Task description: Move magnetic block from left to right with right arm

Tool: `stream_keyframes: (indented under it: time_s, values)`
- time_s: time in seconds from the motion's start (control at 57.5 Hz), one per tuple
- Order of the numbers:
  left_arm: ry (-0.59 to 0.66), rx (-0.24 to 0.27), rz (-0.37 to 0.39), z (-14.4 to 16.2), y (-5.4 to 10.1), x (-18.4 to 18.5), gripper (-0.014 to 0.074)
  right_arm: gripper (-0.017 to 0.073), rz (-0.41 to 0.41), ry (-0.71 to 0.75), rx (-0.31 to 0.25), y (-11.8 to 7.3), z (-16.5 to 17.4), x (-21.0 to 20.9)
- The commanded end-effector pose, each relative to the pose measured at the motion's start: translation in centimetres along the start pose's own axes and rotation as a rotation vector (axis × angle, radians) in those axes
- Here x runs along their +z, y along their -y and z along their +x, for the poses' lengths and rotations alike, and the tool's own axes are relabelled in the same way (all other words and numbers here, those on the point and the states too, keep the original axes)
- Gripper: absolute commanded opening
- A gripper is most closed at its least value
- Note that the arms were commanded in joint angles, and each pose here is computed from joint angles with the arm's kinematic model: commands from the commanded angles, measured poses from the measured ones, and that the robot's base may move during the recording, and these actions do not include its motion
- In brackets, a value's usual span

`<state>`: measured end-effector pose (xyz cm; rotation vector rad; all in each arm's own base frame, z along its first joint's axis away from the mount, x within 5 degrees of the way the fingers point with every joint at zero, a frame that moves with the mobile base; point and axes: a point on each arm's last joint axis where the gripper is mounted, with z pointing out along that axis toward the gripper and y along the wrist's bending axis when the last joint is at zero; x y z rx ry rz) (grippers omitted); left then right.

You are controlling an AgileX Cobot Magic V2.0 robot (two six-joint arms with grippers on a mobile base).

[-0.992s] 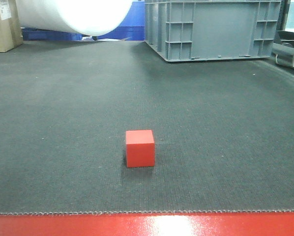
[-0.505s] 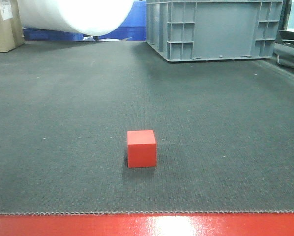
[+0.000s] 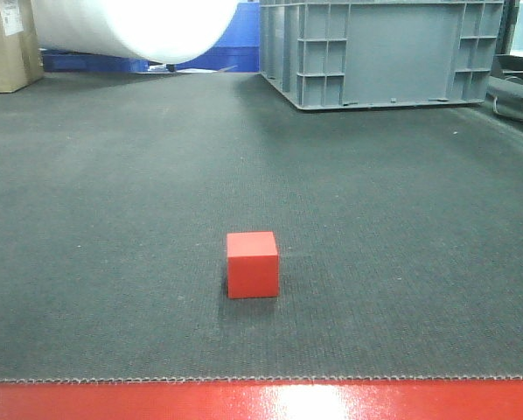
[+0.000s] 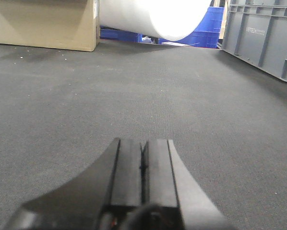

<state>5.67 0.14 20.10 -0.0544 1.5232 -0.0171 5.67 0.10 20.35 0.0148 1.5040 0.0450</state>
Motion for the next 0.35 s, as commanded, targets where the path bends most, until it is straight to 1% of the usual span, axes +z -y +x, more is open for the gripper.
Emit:
stream_keyframes:
  time_s: [0.0, 0.331]
  values:
    - [0.082, -0.011, 0.007, -0.52, 0.02, -0.07, -0.0126, 0.0067, 0.005, 0.117, -0.013, 0.02, -0.98, -0.23]
    - [0.082, -0.011, 0.007, -0.52, 0.02, -0.07, -0.0126, 0.0067, 0.005, 0.117, -0.013, 0.02, -0.98, -0.23]
